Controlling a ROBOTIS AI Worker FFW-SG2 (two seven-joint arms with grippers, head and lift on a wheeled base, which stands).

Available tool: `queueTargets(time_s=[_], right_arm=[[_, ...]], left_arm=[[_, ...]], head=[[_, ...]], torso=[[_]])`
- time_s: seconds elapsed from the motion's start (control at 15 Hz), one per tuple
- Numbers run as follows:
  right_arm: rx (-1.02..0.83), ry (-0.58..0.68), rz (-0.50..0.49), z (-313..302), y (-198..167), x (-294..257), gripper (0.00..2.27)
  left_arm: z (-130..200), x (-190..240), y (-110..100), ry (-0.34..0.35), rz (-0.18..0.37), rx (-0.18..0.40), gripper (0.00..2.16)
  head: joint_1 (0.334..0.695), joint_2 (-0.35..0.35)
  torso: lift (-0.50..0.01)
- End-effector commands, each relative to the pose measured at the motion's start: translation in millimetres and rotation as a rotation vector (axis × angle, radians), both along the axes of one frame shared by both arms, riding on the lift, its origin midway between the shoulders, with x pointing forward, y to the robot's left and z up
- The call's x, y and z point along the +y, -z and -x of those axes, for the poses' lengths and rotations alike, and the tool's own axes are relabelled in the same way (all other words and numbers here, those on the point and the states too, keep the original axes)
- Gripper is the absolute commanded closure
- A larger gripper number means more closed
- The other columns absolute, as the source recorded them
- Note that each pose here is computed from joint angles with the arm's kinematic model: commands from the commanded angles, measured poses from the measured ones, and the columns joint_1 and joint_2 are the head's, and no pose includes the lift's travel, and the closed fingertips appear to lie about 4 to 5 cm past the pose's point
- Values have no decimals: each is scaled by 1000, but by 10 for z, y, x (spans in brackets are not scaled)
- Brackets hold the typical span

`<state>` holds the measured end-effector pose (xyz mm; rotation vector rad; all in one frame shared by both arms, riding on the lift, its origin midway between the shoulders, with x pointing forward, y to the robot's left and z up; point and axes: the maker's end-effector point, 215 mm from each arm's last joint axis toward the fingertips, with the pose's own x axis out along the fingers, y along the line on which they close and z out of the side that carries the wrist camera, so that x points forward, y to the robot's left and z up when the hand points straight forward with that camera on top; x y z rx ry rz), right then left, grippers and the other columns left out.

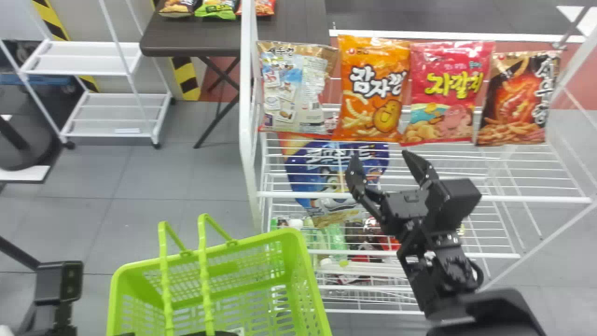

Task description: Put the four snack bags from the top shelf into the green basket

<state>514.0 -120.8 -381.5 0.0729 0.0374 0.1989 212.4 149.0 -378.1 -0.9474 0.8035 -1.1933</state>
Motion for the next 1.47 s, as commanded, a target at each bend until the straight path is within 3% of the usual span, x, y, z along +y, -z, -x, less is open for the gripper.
queueTargets(time_s=[0.0,0.33,0.6,0.8,1.0,1.13,1.27,1.4], right_arm=[[-9,-41,24,-393,-75,254,110],[42,-131,63,-1004,-21,643,110],[142,-233,18,-1317,279,813,120],[134,-315,-14,-1357,213,932,198],[152,-373,-40,-1389,179,990,836],[213,-363,-58,-1377,324,961,2098],[217,-357,-51,-1388,335,927,2253],[206,-364,-30,-1355,323,952,2253]], left_arm=[[12,1,-43,19,12,-5,2145],[37,31,-106,36,23,-11,2145],[109,9,-98,41,34,-1,2145],[130,0,-99,40,36,-3,2148],[145,-5,-91,41,36,-4,2145],[146,-2,-83,41,34,-6,2148],[161,2,-77,39,34,-2,2145],[163,12,-74,39,32,-4,2145]], head=[[695,36],[695,98],[695,135],[695,148],[695,161],[695,163],[695,158],[695,154]], torso=[[0],[0],[0],[0],[0],[0],[0],[0]])
